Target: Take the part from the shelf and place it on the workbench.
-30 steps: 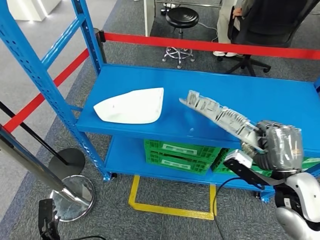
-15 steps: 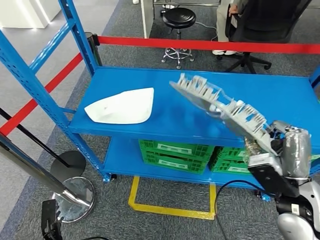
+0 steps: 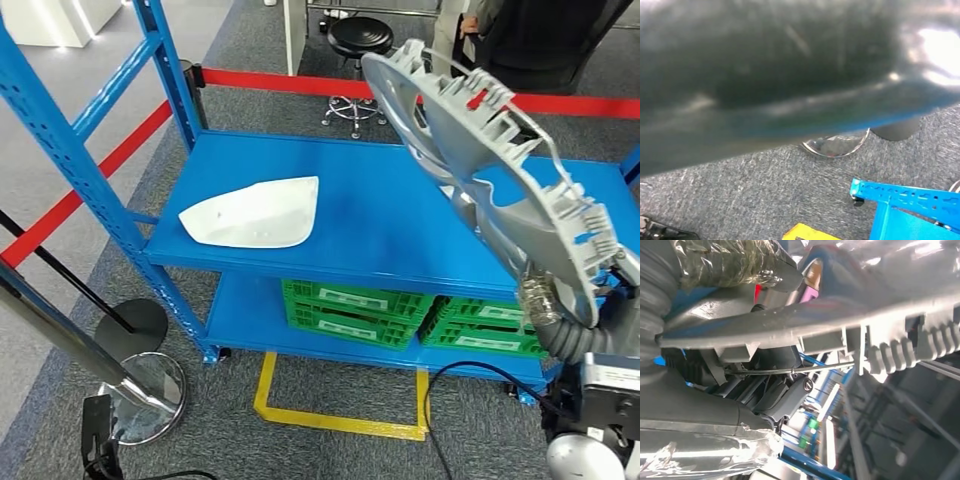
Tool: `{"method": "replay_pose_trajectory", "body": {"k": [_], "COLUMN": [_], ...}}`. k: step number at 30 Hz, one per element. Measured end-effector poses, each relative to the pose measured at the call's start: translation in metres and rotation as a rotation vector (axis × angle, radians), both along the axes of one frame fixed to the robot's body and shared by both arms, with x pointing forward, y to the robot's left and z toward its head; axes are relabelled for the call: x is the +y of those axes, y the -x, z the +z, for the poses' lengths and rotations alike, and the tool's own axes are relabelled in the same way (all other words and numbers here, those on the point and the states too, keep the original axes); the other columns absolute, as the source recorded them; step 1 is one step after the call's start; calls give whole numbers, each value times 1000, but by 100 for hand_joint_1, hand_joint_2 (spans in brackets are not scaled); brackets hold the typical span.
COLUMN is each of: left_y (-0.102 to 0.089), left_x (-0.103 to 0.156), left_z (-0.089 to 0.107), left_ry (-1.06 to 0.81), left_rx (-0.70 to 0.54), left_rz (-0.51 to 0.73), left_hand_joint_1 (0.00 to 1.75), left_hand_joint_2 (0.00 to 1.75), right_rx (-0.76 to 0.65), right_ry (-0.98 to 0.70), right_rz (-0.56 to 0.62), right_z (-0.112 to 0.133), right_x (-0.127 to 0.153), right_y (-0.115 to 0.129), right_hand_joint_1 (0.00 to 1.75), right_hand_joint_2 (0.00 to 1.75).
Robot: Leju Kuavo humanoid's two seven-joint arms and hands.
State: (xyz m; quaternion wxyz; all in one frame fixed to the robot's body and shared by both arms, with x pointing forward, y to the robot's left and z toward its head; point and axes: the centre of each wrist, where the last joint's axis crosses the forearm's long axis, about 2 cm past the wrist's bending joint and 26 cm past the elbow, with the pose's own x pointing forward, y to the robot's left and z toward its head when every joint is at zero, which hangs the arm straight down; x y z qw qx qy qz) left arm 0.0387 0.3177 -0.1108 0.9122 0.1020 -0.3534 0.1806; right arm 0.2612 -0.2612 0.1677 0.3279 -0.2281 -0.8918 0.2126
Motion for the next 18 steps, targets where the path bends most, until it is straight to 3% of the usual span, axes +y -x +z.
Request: {"method": "replay_pose_trajectory", "body": {"k": [4, 8, 18], "left_y": [-2, -8, -16], "left_x": [-1, -2, 0], "left_z": [0, 1, 2], "left_ry": [7, 14, 13], "left_rx": [-12, -39, -62], "left_rz": [-10, -24, -47], "left_hand_joint_1": [0, 0, 0], "left_hand_joint_2": [0, 175, 175], "right_rx": [-30, -100, -135], "right_ry": [-8, 32, 63], "right_rz": [21, 57, 118], "right_z": [1, 7, 3], "right_x": [5, 14, 42], "right_y": [-1, -6, -9], "right_hand_joint_1": [175, 175, 175], "right_hand_joint_2": [175, 175, 175]}}
